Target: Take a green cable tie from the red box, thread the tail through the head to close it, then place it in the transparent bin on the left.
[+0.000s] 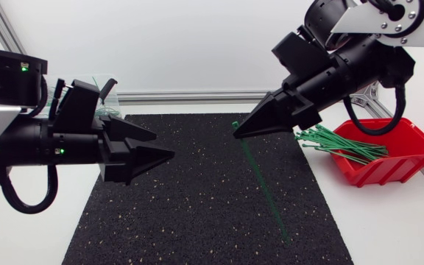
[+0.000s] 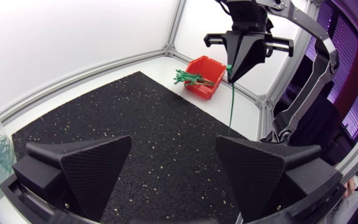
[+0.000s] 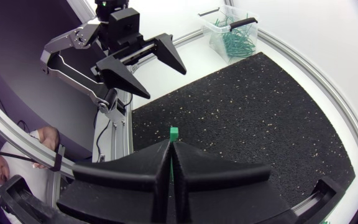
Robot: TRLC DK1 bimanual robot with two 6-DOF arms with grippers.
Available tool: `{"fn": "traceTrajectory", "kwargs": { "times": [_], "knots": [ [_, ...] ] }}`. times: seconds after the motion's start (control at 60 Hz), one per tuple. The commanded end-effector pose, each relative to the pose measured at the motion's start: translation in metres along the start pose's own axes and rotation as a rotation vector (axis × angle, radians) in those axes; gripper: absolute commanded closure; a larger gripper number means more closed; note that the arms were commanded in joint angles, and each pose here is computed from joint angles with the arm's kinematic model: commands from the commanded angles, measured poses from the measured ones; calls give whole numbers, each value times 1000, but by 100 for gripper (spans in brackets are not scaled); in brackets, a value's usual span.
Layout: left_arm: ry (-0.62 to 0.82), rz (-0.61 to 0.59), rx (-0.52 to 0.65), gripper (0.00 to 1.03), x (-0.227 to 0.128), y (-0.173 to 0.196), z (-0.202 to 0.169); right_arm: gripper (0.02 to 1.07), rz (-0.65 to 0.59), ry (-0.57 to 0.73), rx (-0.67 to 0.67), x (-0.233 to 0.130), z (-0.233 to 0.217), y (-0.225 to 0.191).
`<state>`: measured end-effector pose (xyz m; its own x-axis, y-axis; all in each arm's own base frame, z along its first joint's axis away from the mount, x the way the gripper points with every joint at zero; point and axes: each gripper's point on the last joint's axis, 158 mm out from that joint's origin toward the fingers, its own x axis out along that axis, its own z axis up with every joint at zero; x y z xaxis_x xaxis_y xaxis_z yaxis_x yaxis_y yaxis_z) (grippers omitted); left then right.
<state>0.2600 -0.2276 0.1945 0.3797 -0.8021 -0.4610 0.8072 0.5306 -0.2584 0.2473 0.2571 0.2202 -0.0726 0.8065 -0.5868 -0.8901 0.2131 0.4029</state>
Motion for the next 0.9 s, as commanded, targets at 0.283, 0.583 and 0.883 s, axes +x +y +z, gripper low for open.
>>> {"fn": "traceTrajectory", "kwargs": {
  "times": [0.283,0.583,0.883],
  "knots": [
    [-16,-211,0,8,21,-44,28,101,146,-57,121,8,7,11],
    [6,-296,-34,8,38,-54,24,101,176,-115,165,7,8,-7],
    [-25,-316,-30,8,48,-55,30,101,207,-109,179,26,8,-5]
  ]
}}
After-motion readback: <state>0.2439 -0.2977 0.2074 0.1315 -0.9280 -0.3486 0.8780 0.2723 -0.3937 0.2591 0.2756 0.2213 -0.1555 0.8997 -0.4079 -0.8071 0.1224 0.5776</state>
